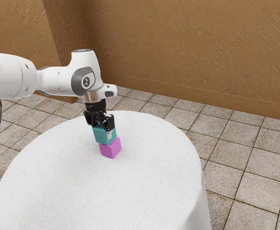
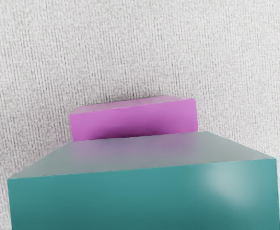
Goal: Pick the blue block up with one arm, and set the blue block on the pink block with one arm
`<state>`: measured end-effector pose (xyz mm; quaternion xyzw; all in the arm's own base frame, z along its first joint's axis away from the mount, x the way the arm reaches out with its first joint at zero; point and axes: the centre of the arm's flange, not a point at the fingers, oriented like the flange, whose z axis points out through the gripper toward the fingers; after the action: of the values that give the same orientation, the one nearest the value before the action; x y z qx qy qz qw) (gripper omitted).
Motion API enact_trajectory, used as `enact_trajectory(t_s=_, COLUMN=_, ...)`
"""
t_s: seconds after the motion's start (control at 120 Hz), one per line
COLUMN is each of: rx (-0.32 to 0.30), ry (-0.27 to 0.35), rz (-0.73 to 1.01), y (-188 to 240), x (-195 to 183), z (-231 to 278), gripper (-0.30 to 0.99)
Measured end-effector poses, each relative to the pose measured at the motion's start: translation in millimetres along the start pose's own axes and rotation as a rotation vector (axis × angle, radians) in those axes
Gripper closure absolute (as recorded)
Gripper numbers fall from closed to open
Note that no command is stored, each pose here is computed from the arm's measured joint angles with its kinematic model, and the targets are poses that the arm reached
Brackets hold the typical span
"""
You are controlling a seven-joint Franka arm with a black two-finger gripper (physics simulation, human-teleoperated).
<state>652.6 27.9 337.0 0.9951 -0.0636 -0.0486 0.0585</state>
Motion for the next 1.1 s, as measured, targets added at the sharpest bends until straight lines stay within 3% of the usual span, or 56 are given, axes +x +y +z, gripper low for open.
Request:
enact_trajectory(t_s=0.417, rx=0.001, ry=-0.012, rz=-0.069, y=8.7, x=3.4, z=7.0, gripper=0.36)
enact_trajectory(t_s=0.7, rx=-0.008, ry=-0.012, rz=-0.093, y=8.2, x=7.2, z=8.5, gripper=0.11)
enact_trajectory(t_s=1.1, rx=-0.005, ry=0.040, rz=-0.095, y=14.8, x=9.2, z=-40.1, gripper=0.02)
